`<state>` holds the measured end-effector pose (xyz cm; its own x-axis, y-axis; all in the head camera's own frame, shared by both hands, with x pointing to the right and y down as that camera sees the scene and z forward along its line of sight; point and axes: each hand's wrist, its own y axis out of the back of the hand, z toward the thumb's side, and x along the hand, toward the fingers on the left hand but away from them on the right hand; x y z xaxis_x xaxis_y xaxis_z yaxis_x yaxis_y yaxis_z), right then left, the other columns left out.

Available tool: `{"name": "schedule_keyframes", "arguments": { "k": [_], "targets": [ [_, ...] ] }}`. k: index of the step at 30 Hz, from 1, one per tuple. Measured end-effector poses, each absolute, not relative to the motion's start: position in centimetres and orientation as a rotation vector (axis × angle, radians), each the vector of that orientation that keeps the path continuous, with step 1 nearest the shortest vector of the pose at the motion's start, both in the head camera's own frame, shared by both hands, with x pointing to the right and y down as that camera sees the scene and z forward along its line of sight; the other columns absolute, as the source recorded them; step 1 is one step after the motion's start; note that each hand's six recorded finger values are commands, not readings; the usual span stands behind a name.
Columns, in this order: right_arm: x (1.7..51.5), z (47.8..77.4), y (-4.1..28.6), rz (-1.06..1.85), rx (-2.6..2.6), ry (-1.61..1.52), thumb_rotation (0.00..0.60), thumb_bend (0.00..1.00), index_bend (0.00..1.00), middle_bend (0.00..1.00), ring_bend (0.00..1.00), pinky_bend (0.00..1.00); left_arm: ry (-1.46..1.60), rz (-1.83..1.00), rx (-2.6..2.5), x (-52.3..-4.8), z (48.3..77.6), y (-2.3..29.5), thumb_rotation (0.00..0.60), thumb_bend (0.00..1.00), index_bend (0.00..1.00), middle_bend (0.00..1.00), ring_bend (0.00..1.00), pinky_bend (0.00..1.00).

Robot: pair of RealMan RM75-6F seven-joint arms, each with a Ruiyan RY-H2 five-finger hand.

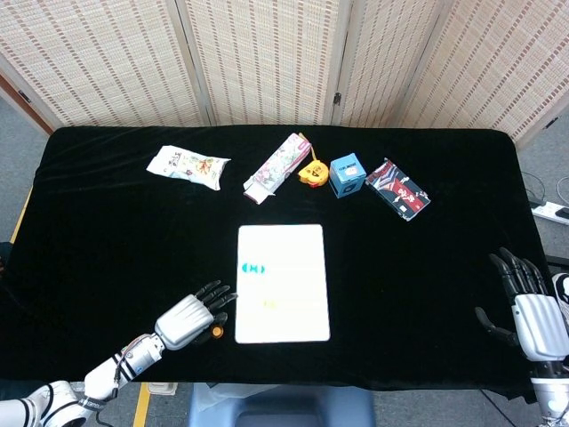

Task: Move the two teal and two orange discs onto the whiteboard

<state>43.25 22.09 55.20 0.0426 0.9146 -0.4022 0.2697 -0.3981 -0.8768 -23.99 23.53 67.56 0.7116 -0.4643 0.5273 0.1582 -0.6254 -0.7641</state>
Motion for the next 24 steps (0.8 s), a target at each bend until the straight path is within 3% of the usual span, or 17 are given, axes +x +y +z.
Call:
{"name": "schedule_keyframes", "arguments": {
  "k": [9, 24],
  "targets": [
    [43.3, 55.4, 22.0, 1.386, -1.727, -1.197, 0.6, 0.36, 0.0, 0.05, 0.04, 0.0, 0.276, -0.914, -2.067, -21.2, 67.4, 19.6, 0.6, 0.43, 0.52, 0.12, 0.0, 0.0],
    [43.5, 55.6, 22.0, 1.398, -1.726, -1.2, 0.6, 0.36, 0.0, 0.05, 0.04, 0.0, 0.251, -0.951, -2.079, -16.4, 70.0, 18.1, 0.6, 0.43, 0.5, 0.12, 0.0, 0.0]
  ]
}}
